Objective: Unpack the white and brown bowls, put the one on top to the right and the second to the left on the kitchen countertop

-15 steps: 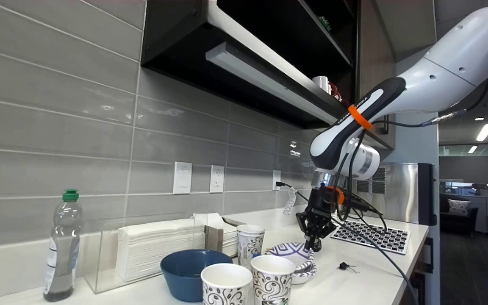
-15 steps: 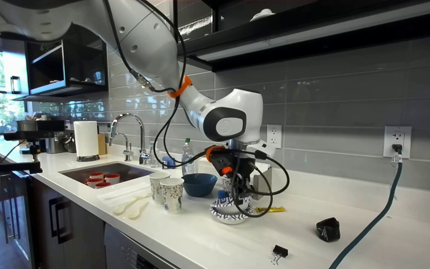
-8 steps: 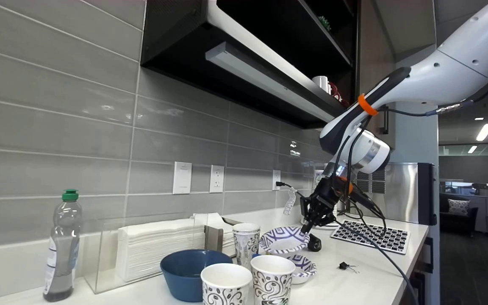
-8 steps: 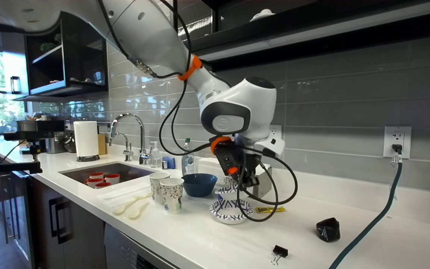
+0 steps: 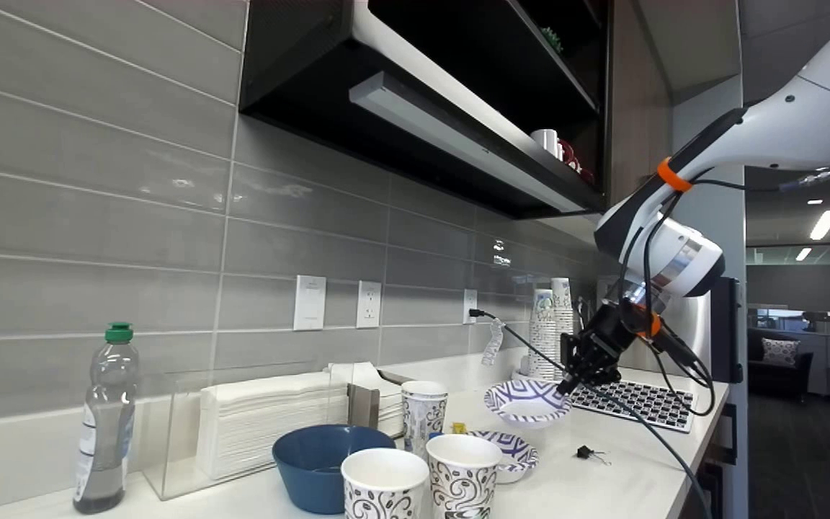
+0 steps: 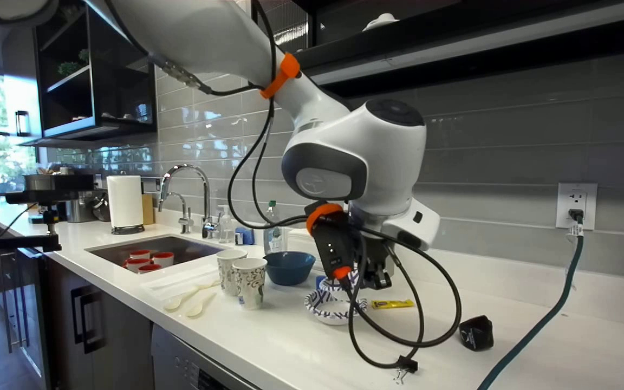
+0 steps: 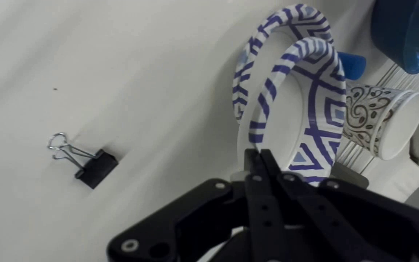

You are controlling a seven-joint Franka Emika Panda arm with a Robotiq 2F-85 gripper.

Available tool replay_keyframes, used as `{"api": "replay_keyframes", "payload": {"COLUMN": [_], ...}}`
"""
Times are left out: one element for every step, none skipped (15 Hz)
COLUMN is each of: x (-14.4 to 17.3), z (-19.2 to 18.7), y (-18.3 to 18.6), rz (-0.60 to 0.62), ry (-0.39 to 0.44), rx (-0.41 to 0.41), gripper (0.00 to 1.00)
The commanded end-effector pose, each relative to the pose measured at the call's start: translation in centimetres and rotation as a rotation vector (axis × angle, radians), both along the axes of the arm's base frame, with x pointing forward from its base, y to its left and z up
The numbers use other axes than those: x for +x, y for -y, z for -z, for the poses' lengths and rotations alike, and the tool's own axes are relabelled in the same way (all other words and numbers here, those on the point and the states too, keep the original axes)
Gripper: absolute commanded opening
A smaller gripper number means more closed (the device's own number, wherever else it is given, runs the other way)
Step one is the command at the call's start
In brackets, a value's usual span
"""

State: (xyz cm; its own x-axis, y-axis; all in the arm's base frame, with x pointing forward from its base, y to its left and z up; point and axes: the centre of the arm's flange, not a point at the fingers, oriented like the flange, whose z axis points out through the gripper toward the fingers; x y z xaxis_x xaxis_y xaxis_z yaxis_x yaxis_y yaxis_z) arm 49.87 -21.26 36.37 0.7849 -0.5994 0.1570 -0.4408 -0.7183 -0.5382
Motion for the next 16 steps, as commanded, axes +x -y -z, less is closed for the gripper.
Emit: {"api": "replay_keyframes", "payload": {"x": [-5.6, -6.7, -8.0, -9.0, -10.0, -10.8, -11.3, -11.8, -12.0, -12.1, -11.9, -11.7, -11.5, -11.4, -11.2, -11.1], "z": [0.9, 1.3, 1.6, 2.0, 2.2, 2.6, 2.9, 3.4, 3.8, 4.3, 4.7, 5.3, 5.6, 5.9, 6.2, 6.5], "y": [1.9, 2.6, 3.1, 3.8, 4.3, 4.7, 5.2, 5.5, 5.8, 5.9, 5.8, 5.6, 5.4, 5.4, 5.3, 5.2], "rz": [0.012, 0.021, 0.032, 0.05, 0.073, 0.096, 0.119, 0.141, 0.156, 0.168, 0.175, 0.178, 0.178, 0.179, 0.178, 0.177], "ry": [0.008, 0.007, 0.013, 0.013, 0.022, 0.022, 0.022, 0.017, 0.012, 0.007, -0.002, -0.02, -0.028, -0.033, -0.04, -0.046], "rx": [0.037, 0.042, 0.052, 0.06, 0.072, 0.081, 0.091, 0.102, 0.109, 0.116, 0.122, 0.125, 0.123, 0.126, 0.129, 0.127], "gripper": [0.01, 0.01, 0.01, 0.01, 0.01, 0.01, 0.01, 0.01, 0.01, 0.01, 0.01, 0.01, 0.01, 0.01, 0.01, 0.01]}}
